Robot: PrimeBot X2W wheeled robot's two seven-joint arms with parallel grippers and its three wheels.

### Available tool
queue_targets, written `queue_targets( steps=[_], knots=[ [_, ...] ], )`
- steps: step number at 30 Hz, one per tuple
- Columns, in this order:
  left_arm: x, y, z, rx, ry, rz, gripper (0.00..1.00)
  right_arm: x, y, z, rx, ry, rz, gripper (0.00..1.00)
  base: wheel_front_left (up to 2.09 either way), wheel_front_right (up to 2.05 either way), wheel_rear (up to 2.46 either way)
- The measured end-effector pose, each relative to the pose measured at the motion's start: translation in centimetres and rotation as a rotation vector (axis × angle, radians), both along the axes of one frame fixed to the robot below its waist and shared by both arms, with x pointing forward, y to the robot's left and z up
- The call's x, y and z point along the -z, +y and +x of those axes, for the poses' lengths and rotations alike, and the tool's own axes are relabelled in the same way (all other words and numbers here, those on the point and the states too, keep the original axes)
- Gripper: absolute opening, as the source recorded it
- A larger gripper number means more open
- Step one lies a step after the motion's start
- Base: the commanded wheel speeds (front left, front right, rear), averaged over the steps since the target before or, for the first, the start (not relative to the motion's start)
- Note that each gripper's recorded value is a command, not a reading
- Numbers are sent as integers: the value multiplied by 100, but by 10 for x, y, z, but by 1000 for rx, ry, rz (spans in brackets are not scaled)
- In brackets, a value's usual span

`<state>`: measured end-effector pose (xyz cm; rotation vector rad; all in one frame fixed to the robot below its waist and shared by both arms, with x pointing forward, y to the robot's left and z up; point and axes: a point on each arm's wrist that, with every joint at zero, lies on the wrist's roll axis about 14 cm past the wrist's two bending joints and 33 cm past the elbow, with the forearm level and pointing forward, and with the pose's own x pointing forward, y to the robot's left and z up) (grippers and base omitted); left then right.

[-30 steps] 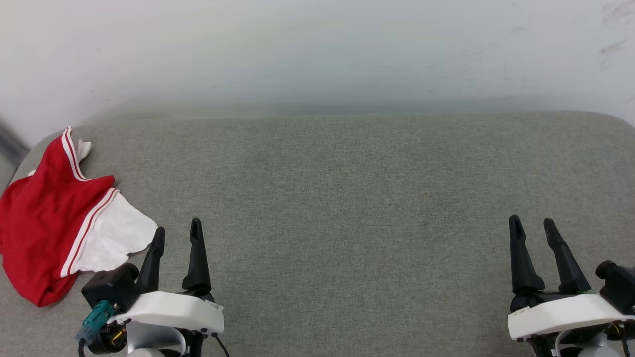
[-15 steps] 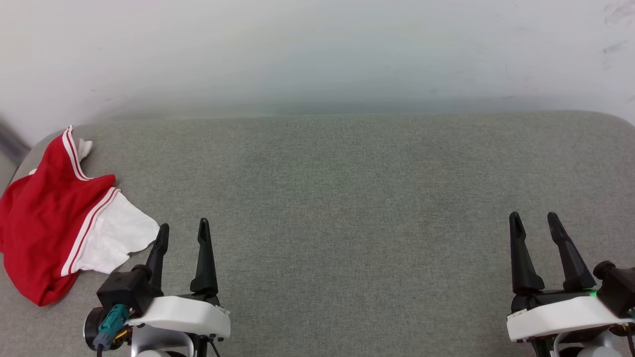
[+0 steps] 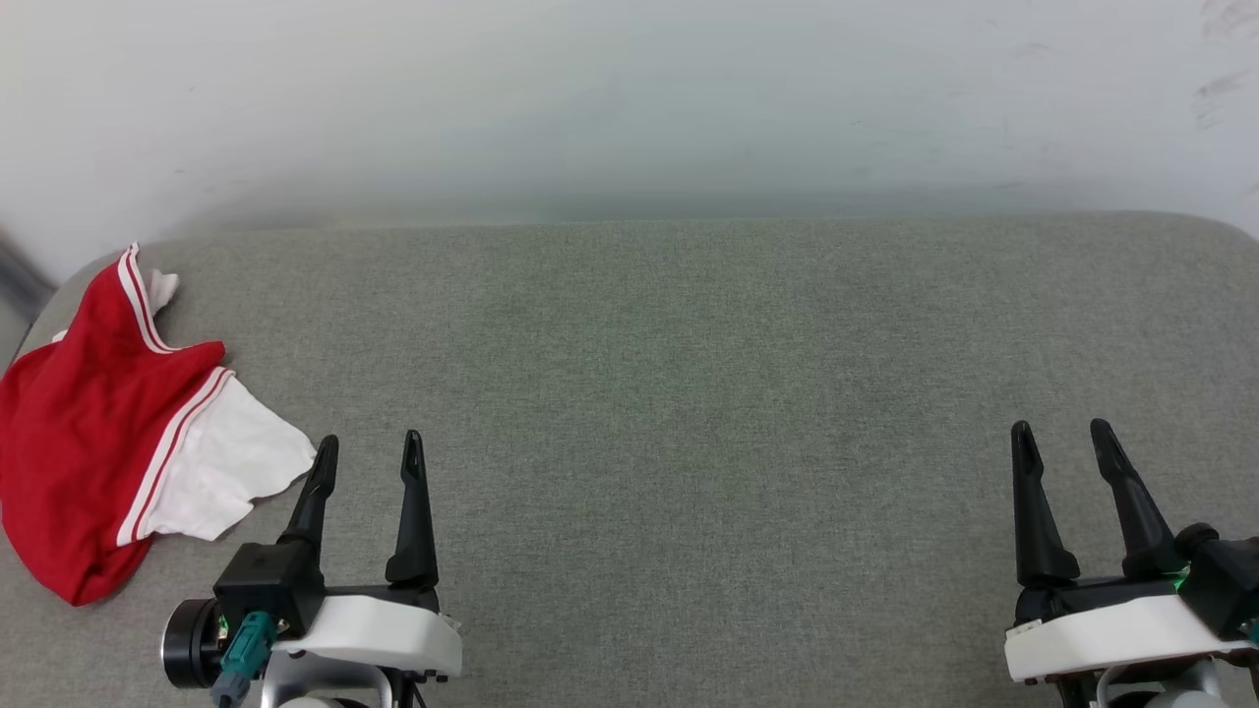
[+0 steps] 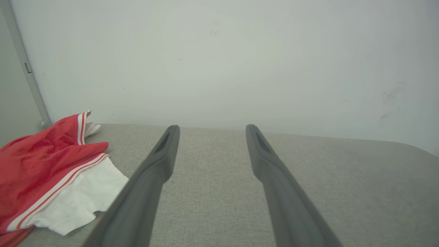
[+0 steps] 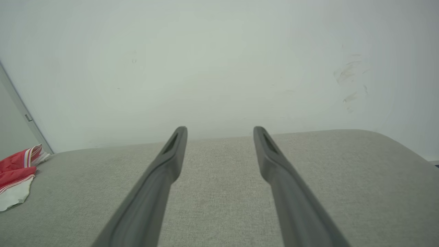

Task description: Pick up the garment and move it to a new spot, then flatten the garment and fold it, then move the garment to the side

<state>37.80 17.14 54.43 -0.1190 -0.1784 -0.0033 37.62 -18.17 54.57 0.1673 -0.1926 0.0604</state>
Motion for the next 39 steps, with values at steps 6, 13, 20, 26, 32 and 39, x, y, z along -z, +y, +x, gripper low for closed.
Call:
queue_targets(
  steps=[6, 13, 20, 26, 32, 39],
  knots=[
    [0, -1, 0, 4, -8, 38, 100, 0, -1, 1, 5, -5, -27, 100, 0, 0, 0],
    [0, -2, -1, 6, -16, 74, 100, 3, -1, 1, 7, -2, -50, 100, 0, 0, 0],
    [1, -2, -1, 4, -21, 105, 100, 5, -3, 1, 13, -3, -59, 100, 0, 0, 0],
    [3, 4, -2, -11, -15, 93, 100, 6, -1, 2, 7, -1, -59, 100, 0, 0, 0],
    [3, 14, -6, -43, -10, 85, 100, 6, 10, 7, -23, -3, -57, 100, 0, 0, 0],
    [4, 34, -15, -105, -4, 82, 100, 6, 33, 15, -91, -7, -62, 100, 0, 0, 0]
  ],
)
